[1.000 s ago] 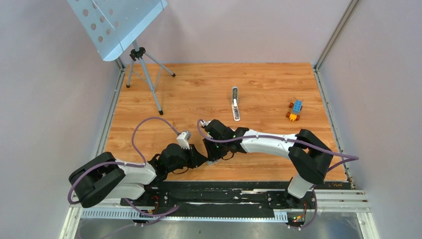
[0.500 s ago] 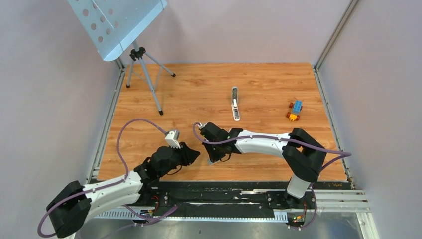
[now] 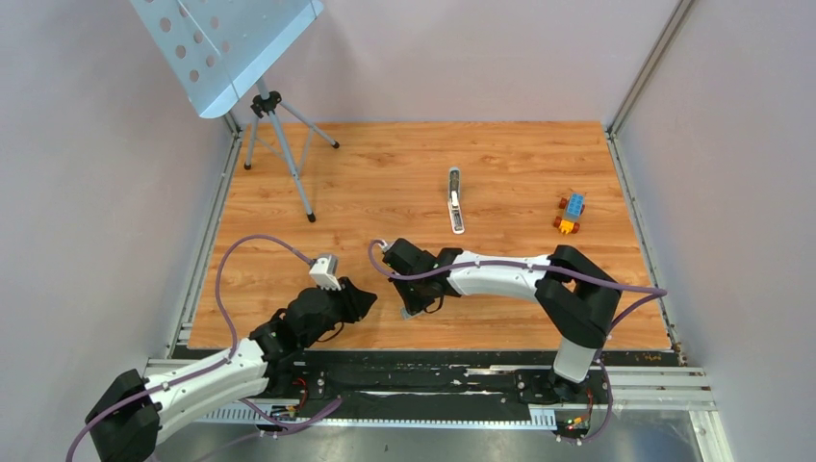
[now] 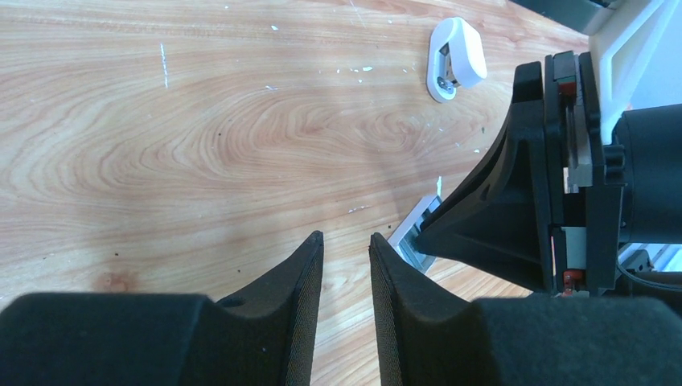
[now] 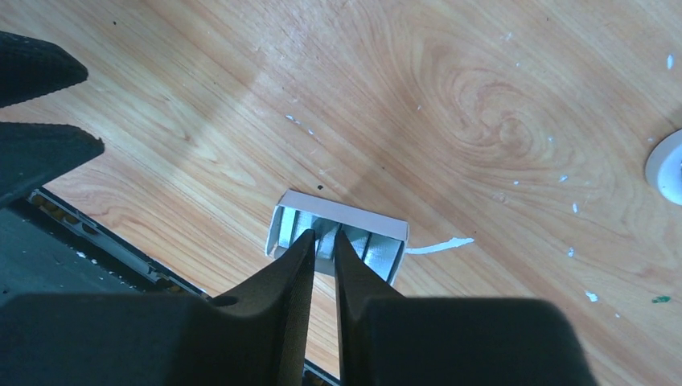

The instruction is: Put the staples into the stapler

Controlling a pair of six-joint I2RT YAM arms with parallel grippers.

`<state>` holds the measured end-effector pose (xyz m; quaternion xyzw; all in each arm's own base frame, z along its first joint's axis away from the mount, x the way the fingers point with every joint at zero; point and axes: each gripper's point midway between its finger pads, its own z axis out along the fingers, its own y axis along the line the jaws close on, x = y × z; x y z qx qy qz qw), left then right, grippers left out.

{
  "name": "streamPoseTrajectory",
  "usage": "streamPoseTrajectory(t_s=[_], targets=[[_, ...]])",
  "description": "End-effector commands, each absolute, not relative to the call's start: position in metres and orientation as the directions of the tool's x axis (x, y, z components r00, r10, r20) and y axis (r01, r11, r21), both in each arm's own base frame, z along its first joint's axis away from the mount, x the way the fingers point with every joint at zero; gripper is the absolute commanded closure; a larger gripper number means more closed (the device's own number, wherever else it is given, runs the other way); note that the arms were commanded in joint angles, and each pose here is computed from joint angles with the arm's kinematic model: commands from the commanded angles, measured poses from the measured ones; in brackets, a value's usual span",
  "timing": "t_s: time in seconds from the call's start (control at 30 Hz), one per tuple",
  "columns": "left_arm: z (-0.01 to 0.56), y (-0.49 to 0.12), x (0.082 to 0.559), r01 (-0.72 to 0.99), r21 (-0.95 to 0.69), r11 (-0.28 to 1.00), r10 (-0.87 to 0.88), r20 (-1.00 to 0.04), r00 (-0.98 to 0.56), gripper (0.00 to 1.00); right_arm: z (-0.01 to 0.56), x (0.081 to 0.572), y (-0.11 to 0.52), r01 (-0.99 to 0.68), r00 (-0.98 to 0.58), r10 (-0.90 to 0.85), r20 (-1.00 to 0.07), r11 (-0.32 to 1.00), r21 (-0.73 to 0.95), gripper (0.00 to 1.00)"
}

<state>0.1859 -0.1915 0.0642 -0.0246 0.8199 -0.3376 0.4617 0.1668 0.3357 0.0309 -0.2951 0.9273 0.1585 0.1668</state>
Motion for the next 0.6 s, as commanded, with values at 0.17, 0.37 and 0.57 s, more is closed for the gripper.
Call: streamPoseTrajectory(t_s=[0.17, 0.37, 0.57], targets=[[0.057, -0.192, 0.185, 0.277, -0.554, 0.785, -0.324, -0.748, -0.580, 0.68, 0.025, 0.164, 0.331, -0.617, -0.757, -0.535, -0.376, 0.774, 0.142, 0.91], [0.065, -0.195, 0.185, 0.292, -0.570, 0.768, -0.334, -0.746, -0.576, 0.67, 0.031, 0.164, 0.331, -0.617, -0.755, -0.528, -0.389, 0.773, 0.148, 1.00], [0.068, -0.201, 0.179, 0.332, -0.575, 0.748, -0.311, -0.745, -0.590, 0.62, 0.053, 0.171, 0.329, -0.612, -0.739, -0.497, -0.454, 0.778, 0.144, 1.00]])
